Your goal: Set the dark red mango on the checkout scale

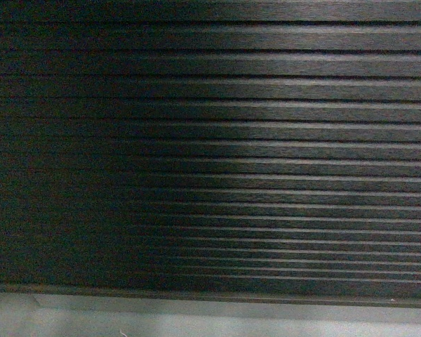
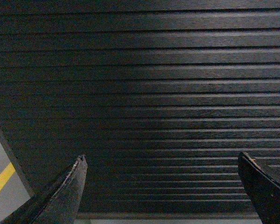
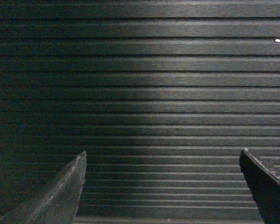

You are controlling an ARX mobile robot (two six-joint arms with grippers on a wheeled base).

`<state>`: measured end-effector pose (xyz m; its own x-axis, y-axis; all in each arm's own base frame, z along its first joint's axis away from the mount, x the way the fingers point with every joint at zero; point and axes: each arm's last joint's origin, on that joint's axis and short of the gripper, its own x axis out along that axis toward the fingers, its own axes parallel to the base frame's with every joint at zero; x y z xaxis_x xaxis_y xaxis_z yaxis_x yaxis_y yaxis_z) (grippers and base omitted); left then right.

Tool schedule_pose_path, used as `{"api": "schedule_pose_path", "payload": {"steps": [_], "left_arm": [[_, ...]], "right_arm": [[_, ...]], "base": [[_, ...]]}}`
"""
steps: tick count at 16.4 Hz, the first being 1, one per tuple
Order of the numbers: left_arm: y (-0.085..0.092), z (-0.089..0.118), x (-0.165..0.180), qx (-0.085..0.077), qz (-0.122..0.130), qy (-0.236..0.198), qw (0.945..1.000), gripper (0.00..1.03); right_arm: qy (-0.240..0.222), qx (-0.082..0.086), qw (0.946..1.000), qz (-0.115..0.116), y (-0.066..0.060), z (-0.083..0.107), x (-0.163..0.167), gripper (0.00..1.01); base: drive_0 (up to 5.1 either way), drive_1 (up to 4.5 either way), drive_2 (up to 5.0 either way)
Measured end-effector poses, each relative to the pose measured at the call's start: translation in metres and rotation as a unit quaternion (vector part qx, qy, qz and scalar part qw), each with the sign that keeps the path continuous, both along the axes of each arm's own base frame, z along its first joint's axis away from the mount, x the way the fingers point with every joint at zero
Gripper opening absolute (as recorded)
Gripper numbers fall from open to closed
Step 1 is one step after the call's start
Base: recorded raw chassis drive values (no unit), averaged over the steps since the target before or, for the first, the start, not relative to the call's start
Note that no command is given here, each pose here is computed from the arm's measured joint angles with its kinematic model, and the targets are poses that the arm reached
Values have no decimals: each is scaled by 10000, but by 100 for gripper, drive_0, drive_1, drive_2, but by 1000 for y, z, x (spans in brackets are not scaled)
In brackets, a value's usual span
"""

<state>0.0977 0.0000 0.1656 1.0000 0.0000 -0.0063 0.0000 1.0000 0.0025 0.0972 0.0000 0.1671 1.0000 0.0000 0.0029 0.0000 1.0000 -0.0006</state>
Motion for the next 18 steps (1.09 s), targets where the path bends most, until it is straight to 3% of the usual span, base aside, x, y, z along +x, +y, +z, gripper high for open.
{"api": "schedule_pose_path", "payload": {"steps": [18], "left_arm": [[0, 0, 0, 0, 0, -2, 10000, 98]], "right_arm": [[-2, 0, 10000, 0, 0, 0, 0, 98]], "base": [[0, 0, 0]]}}
